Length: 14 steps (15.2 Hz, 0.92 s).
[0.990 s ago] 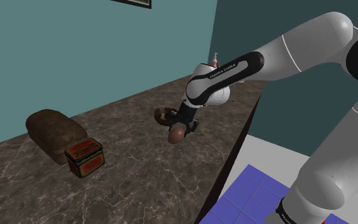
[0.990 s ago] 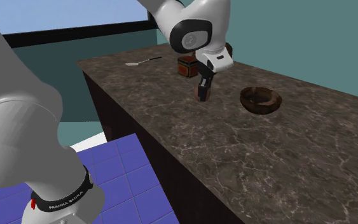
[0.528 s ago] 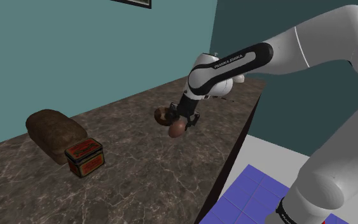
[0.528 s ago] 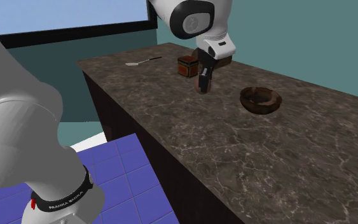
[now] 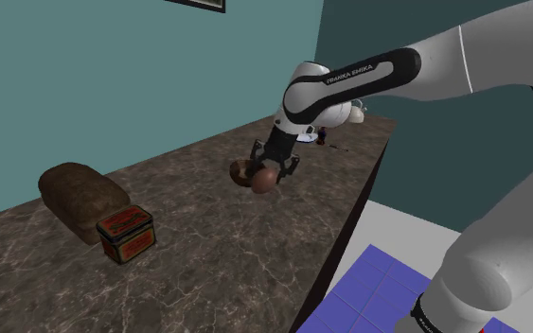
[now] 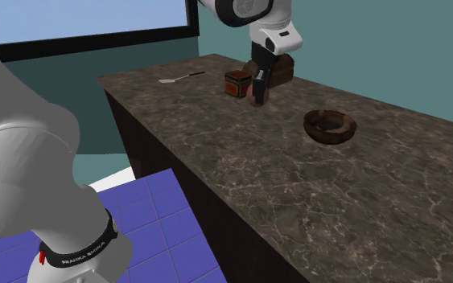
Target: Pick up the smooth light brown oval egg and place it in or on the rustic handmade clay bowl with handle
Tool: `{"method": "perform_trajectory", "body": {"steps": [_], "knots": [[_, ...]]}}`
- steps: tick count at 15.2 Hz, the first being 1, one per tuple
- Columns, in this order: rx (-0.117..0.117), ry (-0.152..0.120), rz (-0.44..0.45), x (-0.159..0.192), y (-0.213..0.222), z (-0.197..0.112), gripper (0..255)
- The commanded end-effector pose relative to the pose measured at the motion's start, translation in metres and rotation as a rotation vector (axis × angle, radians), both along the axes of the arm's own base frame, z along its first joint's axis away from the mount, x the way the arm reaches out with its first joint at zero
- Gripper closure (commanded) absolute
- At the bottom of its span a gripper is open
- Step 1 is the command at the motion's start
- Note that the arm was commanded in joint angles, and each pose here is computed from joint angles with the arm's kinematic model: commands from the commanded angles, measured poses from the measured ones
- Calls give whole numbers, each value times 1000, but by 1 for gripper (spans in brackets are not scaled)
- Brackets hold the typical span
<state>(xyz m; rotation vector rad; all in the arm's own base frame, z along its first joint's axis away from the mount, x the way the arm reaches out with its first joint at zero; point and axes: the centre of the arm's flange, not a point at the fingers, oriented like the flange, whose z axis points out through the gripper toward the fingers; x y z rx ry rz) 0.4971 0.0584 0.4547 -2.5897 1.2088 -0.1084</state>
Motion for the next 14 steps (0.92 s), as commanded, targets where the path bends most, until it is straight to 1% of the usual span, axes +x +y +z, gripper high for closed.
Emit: {"method": "perform_trajectory", "body": {"steps": [1, 7, 14], "knots": [[0, 0, 0, 0, 0, 11, 255], [0, 0, 0, 0, 0, 40, 255], [0, 0, 0, 76, -51, 42, 255]]}}
